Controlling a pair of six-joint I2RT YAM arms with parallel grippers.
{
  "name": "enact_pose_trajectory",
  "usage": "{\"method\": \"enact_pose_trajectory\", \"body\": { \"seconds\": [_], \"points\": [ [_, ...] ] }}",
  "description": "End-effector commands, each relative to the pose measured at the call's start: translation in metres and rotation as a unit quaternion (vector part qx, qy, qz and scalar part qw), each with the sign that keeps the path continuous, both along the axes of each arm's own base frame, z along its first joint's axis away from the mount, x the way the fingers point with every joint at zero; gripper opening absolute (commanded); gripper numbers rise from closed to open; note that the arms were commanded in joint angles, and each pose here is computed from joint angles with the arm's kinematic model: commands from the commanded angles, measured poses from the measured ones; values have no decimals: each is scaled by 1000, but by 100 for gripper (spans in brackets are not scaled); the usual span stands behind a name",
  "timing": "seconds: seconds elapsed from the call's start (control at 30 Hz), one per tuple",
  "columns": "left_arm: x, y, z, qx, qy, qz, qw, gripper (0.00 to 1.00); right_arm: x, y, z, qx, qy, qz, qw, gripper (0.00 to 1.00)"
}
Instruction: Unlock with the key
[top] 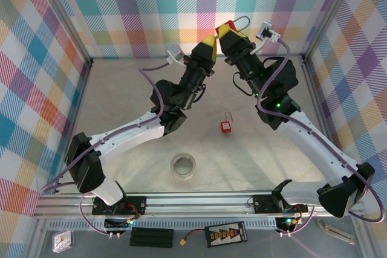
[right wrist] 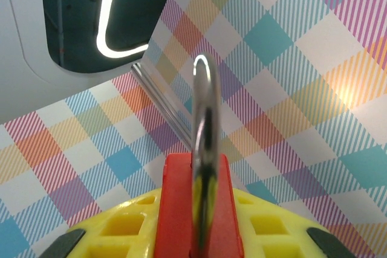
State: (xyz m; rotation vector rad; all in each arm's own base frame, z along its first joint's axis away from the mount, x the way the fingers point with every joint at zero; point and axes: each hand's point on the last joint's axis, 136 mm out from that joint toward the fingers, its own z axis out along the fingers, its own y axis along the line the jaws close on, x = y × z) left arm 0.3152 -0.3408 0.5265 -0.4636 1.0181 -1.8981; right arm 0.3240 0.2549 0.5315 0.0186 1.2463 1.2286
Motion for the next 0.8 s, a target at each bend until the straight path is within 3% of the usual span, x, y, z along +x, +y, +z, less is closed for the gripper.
{"method": "enact_pose_trajectory", "body": {
  "seconds": [0.0,0.1,0.3,0.47,0.67,0.77],
  "points": [
    [-88,-98,-34,179,-46,-193,964,0,-76,119,-237,-224,283,306,881,0],
    [-76,-98,-62,204,3,-177,963,0,-61,114,-225,-122,303,318,890,0],
    [-70,-100,-115,244,87,-147,954,0,-43,120,-217,-39,340,304,889,0],
    [-67,-98,-134,281,130,-136,941,0,-43,138,-227,-45,371,330,867,0],
    [-59,-99,-120,273,115,-140,945,0,-61,150,-248,-61,389,353,849,0],
    [-53,-104,-108,235,83,-155,956,0,-69,156,-246,-54,384,369,845,0]
  ]
}}
